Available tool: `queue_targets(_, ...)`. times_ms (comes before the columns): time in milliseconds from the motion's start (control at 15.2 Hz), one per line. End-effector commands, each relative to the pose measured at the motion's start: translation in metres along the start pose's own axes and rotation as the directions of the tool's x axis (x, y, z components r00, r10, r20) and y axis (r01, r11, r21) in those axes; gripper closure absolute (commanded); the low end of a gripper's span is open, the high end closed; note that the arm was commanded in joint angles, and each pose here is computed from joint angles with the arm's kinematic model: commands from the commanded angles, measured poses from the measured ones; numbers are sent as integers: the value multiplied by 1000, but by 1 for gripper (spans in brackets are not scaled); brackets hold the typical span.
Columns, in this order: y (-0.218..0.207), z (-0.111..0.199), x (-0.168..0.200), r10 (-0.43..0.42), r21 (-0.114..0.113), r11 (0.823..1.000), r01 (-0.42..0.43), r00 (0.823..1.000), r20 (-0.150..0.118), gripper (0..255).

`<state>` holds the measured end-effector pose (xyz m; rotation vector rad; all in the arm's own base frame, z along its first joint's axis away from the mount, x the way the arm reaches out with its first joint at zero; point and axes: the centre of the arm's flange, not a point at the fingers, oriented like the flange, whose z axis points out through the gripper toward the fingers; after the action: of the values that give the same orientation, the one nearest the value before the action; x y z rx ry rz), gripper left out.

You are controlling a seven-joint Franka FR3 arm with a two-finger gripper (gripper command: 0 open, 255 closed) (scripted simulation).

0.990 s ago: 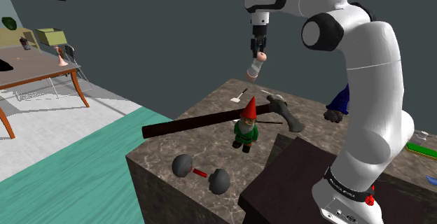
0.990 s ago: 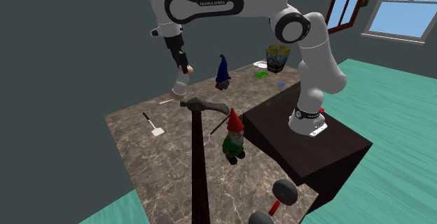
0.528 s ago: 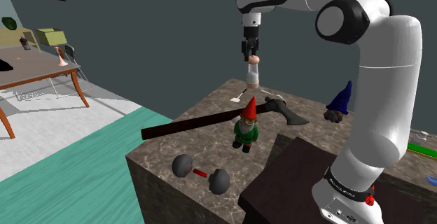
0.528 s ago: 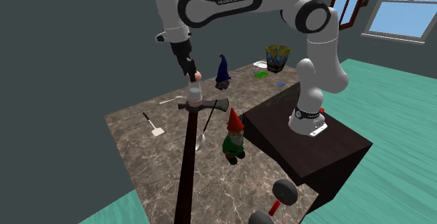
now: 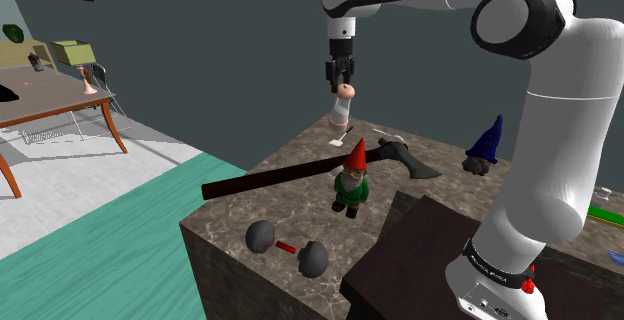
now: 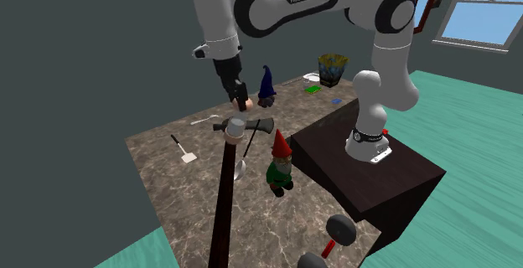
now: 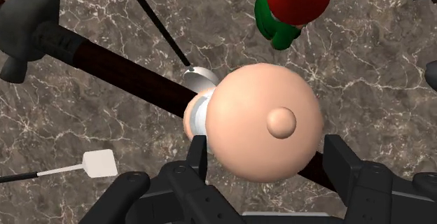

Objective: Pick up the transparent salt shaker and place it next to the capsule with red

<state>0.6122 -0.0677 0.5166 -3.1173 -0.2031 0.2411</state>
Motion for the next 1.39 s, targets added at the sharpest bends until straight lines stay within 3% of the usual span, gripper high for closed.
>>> queue_targets(0,-27,1,-1,2,0,1000,-2,1000,-1,255)
queue_targets(792,-185,2,5,2,0,1000,-2,1000,-1,255)
queue_targets(1320,-184,44,12,2,0,1000,-2,1000,-1,255)
